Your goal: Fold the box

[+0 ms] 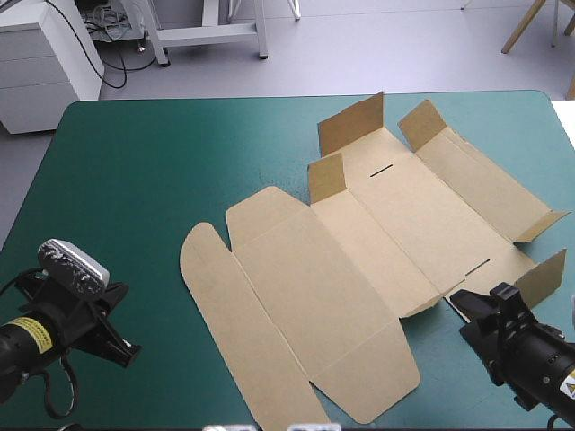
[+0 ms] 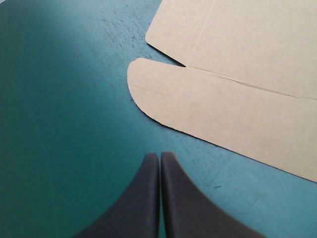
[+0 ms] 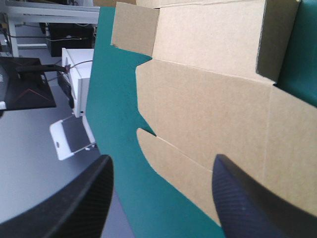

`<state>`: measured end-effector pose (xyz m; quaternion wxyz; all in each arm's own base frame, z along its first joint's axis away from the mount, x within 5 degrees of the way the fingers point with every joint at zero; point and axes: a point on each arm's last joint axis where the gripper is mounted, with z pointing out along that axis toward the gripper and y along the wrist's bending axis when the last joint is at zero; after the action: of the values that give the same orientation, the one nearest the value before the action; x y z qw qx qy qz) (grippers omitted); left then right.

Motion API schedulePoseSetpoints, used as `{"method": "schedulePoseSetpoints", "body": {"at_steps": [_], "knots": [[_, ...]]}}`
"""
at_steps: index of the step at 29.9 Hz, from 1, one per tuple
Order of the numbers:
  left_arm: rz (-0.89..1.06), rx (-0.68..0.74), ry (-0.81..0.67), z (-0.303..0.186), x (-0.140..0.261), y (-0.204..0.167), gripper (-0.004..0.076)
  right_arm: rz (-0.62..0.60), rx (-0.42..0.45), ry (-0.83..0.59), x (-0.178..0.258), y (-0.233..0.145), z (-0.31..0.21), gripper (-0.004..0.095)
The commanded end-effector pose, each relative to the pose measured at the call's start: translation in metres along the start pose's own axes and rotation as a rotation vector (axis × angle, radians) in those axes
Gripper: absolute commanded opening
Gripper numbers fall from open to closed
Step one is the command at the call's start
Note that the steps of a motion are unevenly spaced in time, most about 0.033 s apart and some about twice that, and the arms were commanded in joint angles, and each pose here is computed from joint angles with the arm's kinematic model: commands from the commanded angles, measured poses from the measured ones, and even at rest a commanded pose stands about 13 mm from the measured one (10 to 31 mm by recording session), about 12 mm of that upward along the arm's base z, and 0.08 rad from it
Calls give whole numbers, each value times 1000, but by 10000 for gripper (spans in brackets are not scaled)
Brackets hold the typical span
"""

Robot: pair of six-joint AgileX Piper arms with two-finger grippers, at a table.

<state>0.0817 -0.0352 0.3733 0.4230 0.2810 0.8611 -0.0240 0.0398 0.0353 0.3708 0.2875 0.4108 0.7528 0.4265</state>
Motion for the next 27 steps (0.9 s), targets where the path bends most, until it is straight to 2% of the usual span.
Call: {"method": "schedulePoseSetpoints", "body": {"at_steps": [1,7,13,15,23,27], "knots": [[-15,-4,-72,-4,-10,1,-10,108,-83,-17,-3,11,-2,665],[-15,-3,-58,-4,-9,1,-10,153,-10,-29,-5,1,4,667],[-14,-5,-57,-4,-9,2,-10,200,103,-12,-7,-32,34,667],[-14,-5,-57,-4,-9,2,-10,217,106,-25,-10,-42,44,667],[-14,-5,-57,-4,-9,2,-10,268,-27,-135,-23,-59,71,667],[-14,-5,-57,-4,-9,2,-10,337,-43,-121,-26,-65,85,667]]}}
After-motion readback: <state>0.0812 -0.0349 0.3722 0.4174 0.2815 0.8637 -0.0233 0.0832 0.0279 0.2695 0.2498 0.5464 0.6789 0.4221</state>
